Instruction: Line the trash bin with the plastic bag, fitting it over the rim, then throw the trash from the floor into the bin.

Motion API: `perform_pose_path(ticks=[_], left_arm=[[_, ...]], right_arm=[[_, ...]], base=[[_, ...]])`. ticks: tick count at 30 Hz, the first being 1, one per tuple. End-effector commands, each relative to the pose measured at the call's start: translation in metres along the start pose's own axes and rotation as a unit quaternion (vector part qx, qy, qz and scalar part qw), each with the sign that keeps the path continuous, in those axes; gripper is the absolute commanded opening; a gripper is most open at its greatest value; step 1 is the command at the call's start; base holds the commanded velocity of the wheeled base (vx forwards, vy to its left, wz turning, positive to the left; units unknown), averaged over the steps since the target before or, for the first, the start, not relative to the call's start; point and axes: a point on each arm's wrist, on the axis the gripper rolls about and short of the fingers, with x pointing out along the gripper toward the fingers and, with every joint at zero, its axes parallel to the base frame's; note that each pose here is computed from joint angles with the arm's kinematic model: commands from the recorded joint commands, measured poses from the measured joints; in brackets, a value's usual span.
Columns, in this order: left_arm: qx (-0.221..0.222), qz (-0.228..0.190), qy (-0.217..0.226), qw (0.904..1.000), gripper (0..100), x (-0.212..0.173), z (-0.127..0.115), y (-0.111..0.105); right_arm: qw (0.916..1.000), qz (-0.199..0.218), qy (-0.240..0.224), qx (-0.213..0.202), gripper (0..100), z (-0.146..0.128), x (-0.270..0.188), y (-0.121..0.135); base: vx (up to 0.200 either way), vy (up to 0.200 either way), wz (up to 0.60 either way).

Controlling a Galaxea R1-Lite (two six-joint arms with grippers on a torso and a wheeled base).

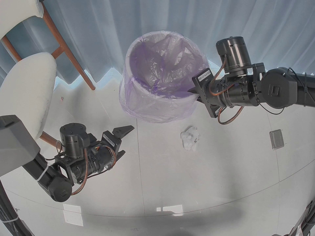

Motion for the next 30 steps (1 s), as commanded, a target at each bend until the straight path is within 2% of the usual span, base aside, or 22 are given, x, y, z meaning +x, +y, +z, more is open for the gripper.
perform_pose_path(ticks=[1,9,17,30], left_arm=[[-0.006,0.016,0.018,0.9997,100,0.016,-0.013,0.014],[-0.001,-0.022,0.020,0.9996,100,0.018,-0.014,-0.006],[0.002,-0.041,0.019,0.9990,100,0.015,-0.010,-0.016],[-0.002,-0.018,0.011,0.9998,100,0.024,-0.004,-0.001]], right_arm=[[0.9999,0.009,0.005,-0.003,0,-0.004,-0.014,0.003],[0.9999,0.001,0.013,-0.003,0,-0.010,-0.014,-0.001],[0.9998,0.002,0.018,-0.006,0,-0.014,-0.015,0.000],[0.9997,0.009,0.020,-0.007,0,-0.015,-0.023,0.002]], base=[[0.000,0.000,0.00],[0.000,0.000,0.00],[0.000,0.000,0.00],[0.000,0.000,0.00]])
